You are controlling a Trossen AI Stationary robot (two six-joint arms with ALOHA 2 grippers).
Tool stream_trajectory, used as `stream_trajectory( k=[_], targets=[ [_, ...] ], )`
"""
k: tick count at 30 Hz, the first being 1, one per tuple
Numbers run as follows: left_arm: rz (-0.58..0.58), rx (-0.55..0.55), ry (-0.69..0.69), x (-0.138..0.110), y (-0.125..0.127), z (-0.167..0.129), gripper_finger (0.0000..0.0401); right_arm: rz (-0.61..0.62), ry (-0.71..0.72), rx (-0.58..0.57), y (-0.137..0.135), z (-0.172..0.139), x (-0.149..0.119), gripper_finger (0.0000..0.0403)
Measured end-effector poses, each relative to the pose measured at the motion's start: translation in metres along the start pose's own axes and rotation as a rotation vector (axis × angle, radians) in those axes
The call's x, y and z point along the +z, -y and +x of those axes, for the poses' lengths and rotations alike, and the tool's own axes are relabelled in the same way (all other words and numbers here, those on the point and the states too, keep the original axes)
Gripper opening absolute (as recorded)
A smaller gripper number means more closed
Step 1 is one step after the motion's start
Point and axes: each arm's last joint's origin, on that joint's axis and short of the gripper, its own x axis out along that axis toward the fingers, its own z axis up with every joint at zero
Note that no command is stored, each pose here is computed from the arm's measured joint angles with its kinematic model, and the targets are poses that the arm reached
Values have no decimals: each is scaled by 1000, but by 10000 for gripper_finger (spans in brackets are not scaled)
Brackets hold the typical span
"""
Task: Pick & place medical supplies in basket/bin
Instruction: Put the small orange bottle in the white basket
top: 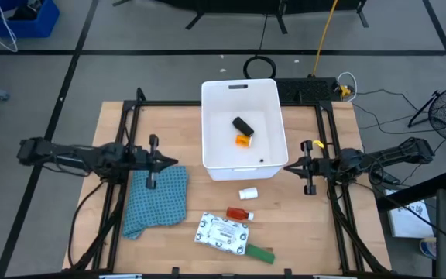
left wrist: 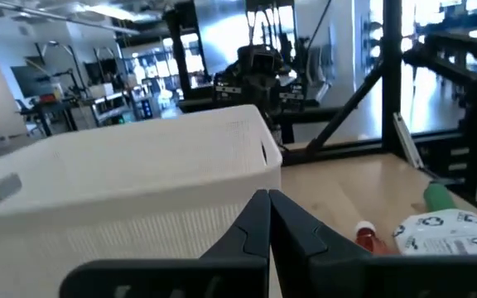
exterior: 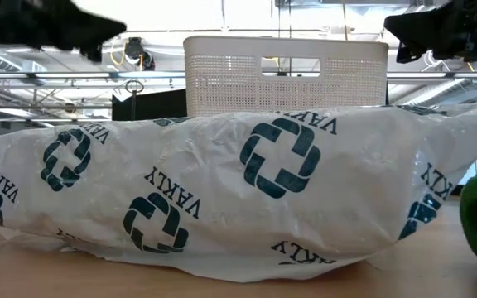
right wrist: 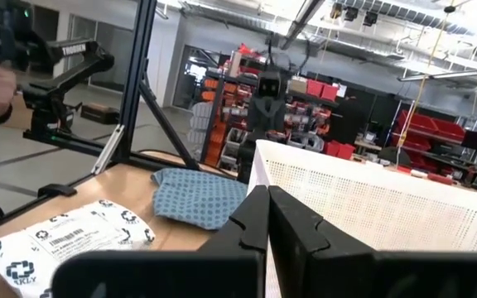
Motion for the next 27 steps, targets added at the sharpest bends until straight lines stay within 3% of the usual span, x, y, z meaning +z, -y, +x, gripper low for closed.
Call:
stream_trajectory(
  k=[4,9,15,20,27],
  targets=[
    [-16,14,58,-23,3,-7,1,-11,-6,1,0,0,-1,0],
    [-10,37,31,-45,5,-12,1,-15,-5,1,0,0,-1,0],
    [-8,26,8,-45,5,-11,4,54,31,-6,1,1,3,0],
    [39,29,24,-43,5,-11,18,43,42,24,3,13,36,0],
    [74,44,58,-39,4,-11,4,-44,-190,69,-16,81,102,0]
  ],
)
